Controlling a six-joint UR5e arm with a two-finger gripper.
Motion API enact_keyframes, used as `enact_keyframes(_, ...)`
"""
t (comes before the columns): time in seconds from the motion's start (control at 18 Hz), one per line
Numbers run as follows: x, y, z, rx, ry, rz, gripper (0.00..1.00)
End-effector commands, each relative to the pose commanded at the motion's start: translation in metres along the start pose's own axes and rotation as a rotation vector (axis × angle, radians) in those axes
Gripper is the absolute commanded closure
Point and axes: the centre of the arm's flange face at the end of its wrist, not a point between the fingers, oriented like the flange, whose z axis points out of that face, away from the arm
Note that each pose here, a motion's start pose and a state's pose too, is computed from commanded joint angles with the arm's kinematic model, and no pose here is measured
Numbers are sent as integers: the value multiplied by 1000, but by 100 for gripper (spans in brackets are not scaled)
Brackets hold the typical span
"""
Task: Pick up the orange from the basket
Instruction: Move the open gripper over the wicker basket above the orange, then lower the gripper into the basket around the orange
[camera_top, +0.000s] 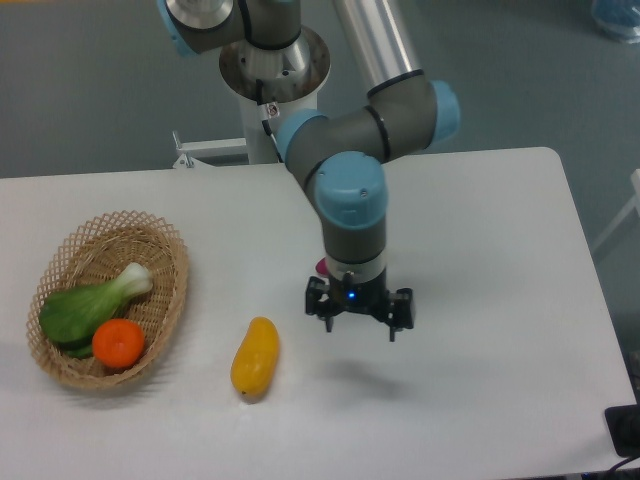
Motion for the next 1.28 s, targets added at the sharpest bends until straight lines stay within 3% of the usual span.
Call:
enact_keyframes(0.22, 62, -18, -10, 28, 51, -191, 0)
enact_keyframes(0.39, 114, -28, -22, 43, 86, -271, 0)
enact_keyframes(0.83, 193, -36, -26, 37, 123, -251, 0)
enact_keyframes(1.28, 221, -34, -2, -7, 131, -212, 0)
